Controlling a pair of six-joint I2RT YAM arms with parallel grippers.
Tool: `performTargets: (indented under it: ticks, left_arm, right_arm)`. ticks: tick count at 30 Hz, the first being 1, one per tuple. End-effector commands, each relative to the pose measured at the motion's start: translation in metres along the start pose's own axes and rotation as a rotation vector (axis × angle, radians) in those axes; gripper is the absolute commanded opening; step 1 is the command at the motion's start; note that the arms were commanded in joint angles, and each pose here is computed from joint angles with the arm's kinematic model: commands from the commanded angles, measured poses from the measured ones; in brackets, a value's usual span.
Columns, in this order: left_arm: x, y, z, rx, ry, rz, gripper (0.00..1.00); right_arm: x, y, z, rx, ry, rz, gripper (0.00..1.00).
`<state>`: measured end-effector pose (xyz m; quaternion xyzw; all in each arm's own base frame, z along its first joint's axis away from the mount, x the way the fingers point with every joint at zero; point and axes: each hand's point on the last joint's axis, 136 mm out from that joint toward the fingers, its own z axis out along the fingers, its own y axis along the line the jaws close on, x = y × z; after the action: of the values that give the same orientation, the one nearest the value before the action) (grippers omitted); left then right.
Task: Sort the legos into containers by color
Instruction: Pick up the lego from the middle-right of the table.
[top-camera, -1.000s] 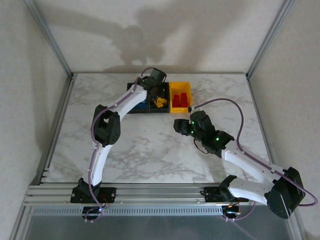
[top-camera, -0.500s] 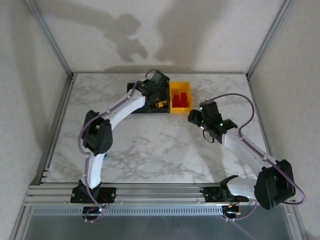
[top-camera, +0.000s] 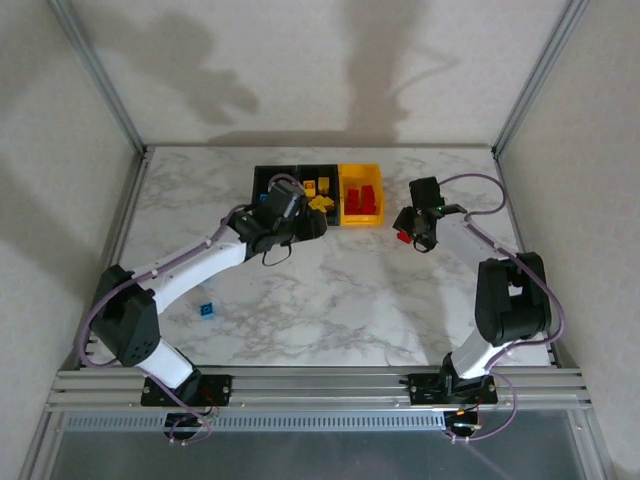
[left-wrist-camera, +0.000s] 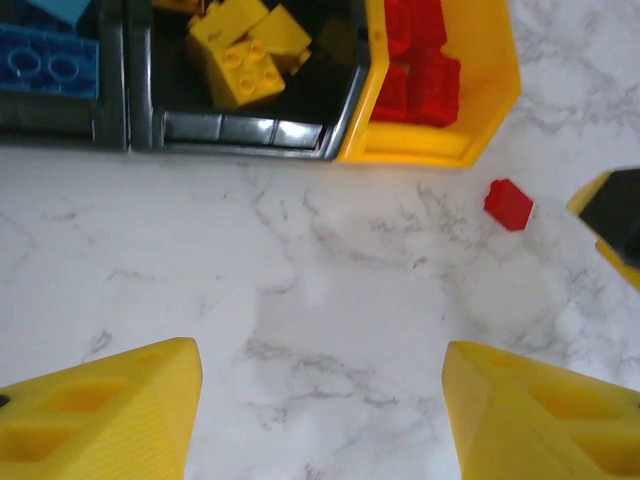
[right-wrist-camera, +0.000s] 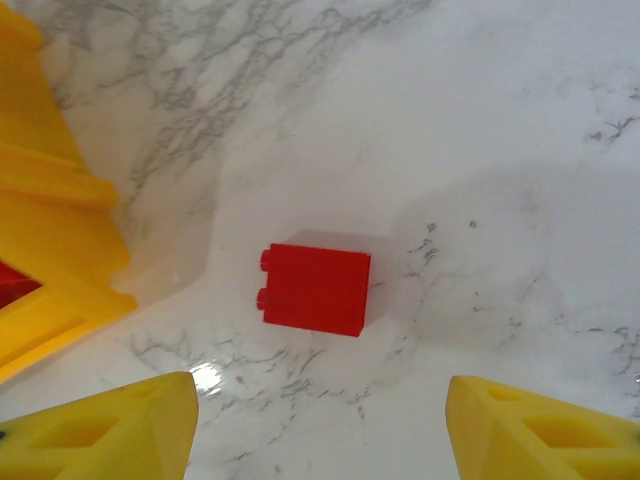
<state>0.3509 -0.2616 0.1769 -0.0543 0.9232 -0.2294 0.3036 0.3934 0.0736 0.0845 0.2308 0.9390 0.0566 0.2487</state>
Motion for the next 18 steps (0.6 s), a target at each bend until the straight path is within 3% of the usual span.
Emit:
performTargets:
  ticks: [1,18]
  left_arm:
    - [0.003,-0.007,-0.012,0.063,-0.023,0.0,0.65]
    - [0.017,0.009,-0.009,0.018,-0.011,-0.005,0.65]
  right_arm:
    - [-0.012,0.004,0.01,0.008,-0.003,0.002,0.67]
    - [0.004,0.006,0.064,0.035,0.103,-0.02,0.65]
